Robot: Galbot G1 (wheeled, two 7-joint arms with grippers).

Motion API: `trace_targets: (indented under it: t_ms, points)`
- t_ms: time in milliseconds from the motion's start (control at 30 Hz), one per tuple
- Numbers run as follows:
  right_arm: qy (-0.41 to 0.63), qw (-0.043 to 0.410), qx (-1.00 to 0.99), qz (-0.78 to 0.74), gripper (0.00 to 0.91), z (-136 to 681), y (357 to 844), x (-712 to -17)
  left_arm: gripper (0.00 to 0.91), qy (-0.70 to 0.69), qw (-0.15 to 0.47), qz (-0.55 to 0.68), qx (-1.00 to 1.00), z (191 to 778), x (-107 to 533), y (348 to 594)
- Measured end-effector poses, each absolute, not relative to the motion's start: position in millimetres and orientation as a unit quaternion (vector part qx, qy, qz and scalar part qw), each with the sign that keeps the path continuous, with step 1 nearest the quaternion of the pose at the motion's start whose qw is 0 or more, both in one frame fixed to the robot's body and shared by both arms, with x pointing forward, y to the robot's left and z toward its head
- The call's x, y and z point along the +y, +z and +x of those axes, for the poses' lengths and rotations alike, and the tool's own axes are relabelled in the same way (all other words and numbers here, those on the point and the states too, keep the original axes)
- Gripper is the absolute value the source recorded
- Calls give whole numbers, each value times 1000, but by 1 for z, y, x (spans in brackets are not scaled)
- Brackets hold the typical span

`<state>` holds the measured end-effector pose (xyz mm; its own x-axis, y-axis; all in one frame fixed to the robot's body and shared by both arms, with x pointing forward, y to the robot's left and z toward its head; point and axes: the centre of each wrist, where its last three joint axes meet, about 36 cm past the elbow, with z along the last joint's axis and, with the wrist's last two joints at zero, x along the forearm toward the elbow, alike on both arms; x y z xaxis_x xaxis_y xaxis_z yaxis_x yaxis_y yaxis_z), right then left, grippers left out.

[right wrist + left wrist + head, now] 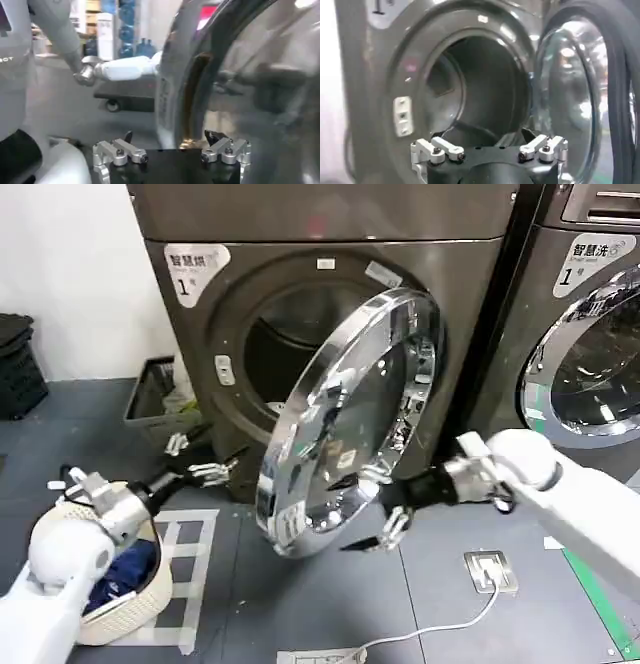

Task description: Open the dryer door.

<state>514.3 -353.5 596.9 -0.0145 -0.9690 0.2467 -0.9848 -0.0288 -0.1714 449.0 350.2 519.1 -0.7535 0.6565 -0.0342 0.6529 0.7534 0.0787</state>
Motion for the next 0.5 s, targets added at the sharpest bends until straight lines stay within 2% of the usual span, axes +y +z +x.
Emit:
trace_targets:
  t_ms: [200, 500]
  points:
    - [164, 6, -760, 629, 907, 484, 605, -408, 907, 27, 33, 383, 923, 458, 324, 516]
    - [204, -49, -840, 500, 907, 450, 604, -472, 907, 23, 39, 428, 902, 472, 282, 513]
